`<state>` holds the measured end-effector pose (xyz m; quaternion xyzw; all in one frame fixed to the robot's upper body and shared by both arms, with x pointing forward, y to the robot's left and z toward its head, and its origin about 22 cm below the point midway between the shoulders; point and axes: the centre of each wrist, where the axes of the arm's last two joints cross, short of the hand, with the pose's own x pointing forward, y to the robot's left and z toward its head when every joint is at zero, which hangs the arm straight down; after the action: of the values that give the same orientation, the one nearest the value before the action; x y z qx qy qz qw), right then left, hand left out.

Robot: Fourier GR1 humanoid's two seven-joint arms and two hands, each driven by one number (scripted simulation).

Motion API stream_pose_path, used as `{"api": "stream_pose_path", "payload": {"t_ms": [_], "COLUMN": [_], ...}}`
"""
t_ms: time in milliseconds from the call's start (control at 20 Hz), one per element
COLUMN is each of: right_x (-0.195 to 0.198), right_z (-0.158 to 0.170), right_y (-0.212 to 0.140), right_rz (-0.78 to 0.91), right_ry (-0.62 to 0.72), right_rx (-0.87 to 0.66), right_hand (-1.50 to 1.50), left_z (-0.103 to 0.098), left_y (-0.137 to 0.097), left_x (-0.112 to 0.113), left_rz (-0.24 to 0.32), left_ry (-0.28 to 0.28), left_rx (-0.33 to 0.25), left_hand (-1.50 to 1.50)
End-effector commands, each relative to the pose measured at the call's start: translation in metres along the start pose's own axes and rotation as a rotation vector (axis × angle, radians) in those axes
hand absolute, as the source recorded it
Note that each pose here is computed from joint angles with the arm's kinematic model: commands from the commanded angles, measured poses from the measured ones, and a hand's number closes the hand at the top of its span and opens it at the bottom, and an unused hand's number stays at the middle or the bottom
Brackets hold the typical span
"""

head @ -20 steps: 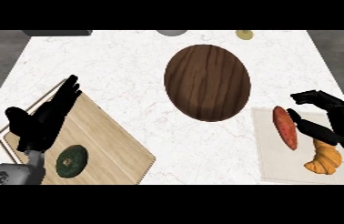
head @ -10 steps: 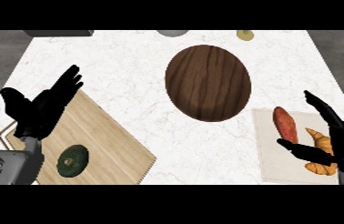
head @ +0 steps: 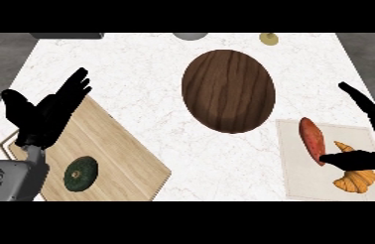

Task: Pick the sweet potato from the placemat and place it in the bowl

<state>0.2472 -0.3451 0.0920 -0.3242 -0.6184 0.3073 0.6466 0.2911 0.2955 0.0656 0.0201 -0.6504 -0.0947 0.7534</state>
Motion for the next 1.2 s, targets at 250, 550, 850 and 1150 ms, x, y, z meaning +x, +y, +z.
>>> {"api": "stream_pose_path", "payload": {"t_ms": [250, 550, 850, 1150], "right_x": [0.073, 0.089, 0.094, 0.087], "right_z": [-0.031, -0.038, -0.028, -0.044], "right_y": [-0.022, -0.009, -0.004, 0.004], "right_rz": [0.195, 0.27, 0.348, 0.369], "right_ry": [0.155, 0.251, 0.305, 0.34], "right_rx": [0.221, 0.311, 0.384, 0.388], "right_hand": [-1.5, -1.5, -1.5, -1.5], "left_z": [-0.008, 0.012, -0.009, 0.002], "left_y": [0.003, 0.009, 0.009, 0.007], "left_x": [0.0, -0.01, -0.003, 0.005], "left_rz": [-0.016, 0.009, 0.015, -0.004], "left_ry": [-0.002, 0.004, 0.0, 0.002], "left_rx": [-0.013, -0.029, -0.005, -0.004], "left_hand": [0.0, 0.0, 0.0, 0.0]}}
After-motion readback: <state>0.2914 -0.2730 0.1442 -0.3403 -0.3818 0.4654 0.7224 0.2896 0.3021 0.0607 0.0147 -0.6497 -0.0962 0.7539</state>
